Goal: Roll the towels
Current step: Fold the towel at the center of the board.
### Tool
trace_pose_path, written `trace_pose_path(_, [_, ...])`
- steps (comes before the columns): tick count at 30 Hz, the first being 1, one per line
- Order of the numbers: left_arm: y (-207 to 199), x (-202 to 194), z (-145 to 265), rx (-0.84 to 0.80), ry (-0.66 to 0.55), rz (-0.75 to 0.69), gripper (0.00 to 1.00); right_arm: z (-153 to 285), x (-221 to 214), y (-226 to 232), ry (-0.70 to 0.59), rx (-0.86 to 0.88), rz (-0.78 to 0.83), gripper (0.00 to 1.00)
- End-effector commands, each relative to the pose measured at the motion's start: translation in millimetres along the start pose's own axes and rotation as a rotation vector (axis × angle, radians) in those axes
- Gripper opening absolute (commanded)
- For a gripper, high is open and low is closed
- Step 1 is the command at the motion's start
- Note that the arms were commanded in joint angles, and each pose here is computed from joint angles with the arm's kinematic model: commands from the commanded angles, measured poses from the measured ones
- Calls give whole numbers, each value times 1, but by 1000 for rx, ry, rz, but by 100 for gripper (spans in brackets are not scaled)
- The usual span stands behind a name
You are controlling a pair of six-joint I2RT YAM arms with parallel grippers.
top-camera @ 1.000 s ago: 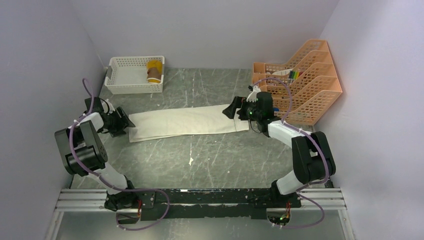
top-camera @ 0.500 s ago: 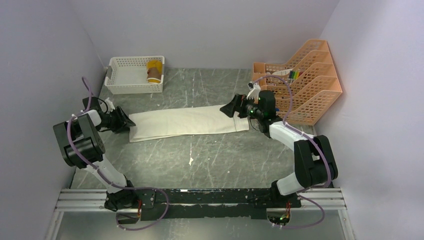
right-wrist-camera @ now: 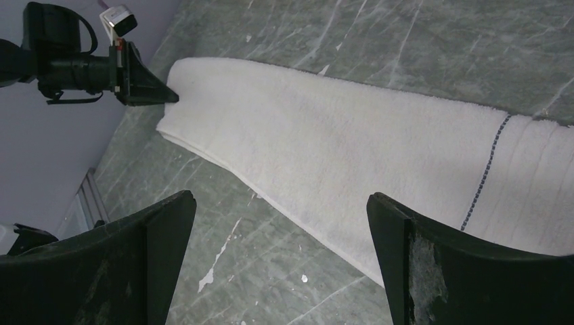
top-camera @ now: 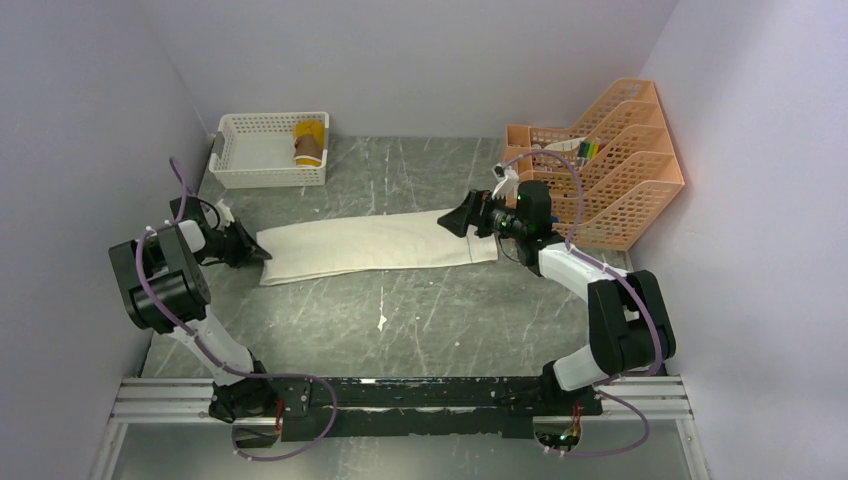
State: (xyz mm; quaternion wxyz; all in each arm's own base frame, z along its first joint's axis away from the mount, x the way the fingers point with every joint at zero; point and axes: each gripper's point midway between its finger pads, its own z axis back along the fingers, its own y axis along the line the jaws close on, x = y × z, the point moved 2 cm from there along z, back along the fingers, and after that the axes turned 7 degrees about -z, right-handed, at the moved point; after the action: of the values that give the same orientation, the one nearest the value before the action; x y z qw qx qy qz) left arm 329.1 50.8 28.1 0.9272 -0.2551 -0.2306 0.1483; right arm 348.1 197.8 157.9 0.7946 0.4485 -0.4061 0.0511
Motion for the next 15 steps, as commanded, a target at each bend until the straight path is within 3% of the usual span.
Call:
trace_pose_path(1, [20, -2, 30, 234, -42, 8, 7, 1, 0, 7, -3, 24, 12, 100])
trace_pose_path(8, [65, 19, 114, 627, -221, 16, 7, -6, -12, 21, 25, 16, 41, 100])
trace_pose_path(15, [25, 37, 116, 526, -241, -26, 7, -13, -17, 31, 60, 12, 56, 100])
